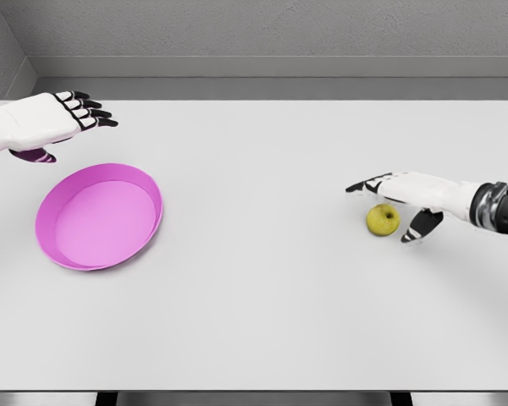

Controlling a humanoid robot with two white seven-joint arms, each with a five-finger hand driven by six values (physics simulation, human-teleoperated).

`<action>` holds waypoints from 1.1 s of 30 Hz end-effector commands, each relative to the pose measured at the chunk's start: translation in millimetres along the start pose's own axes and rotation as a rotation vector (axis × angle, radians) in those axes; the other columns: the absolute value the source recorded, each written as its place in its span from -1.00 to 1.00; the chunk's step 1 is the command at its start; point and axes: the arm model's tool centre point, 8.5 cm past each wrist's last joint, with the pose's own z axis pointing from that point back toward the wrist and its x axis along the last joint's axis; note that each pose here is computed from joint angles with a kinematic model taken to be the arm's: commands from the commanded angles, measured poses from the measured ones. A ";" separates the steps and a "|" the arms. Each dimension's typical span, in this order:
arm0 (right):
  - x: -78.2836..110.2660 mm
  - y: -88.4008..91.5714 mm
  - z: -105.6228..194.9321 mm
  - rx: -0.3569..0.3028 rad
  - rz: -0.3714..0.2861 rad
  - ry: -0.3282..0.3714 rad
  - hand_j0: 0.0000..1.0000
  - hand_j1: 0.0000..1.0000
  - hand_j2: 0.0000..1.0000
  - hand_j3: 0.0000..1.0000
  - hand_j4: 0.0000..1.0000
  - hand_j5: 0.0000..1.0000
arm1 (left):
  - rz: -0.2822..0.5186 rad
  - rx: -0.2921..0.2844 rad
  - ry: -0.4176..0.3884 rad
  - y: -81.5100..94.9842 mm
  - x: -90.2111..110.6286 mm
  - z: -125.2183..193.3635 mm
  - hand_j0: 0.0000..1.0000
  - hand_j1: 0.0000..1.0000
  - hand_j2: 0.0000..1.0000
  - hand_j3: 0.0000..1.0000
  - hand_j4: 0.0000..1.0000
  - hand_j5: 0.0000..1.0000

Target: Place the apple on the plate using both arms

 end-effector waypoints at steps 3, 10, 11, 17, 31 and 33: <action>1.7 7.5 -7.8 0.028 -0.007 -0.008 1.00 1.00 1.00 1.00 1.00 1.00 | 0.004 0.002 0.002 0.4 -0.8 0.7 1.00 1.00 1.00 1.00 1.00 1.00; -3.1 10.4 -16.9 0.048 -0.019 0.012 1.00 1.00 1.00 1.00 1.00 1.00 | 0.004 0.003 0.001 0.5 -0.4 0.1 1.00 1.00 1.00 1.00 1.00 1.00; -3.4 12.2 -17.9 0.055 -0.019 0.013 1.00 1.00 1.00 1.00 1.00 1.00 | 0.003 0.002 0.001 0.4 -0.4 0.1 1.00 1.00 1.00 1.00 1.00 1.00; -2.8 15.3 -19.0 0.064 -0.019 0.011 0.99 0.99 0.99 0.99 0.99 0.99 | 0.003 0.002 0.001 0.4 -0.4 0.1 1.00 1.00 1.00 1.00 1.00 1.00; -2.5 17.8 -19.5 0.072 -0.017 0.009 0.28 0.28 0.28 0.28 0.28 0.28 | 0.003 0.005 0.000 1.3 0.1 -1.1 1.00 1.00 1.00 1.00 1.00 1.00; -2.4 18.3 -19.7 0.074 -0.018 0.008 0.28 0.28 0.28 0.28 0.28 0.28 | 0.004 0.007 -0.002 1.7 0.4 -1.2 1.00 1.00 1.00 1.00 1.00 1.00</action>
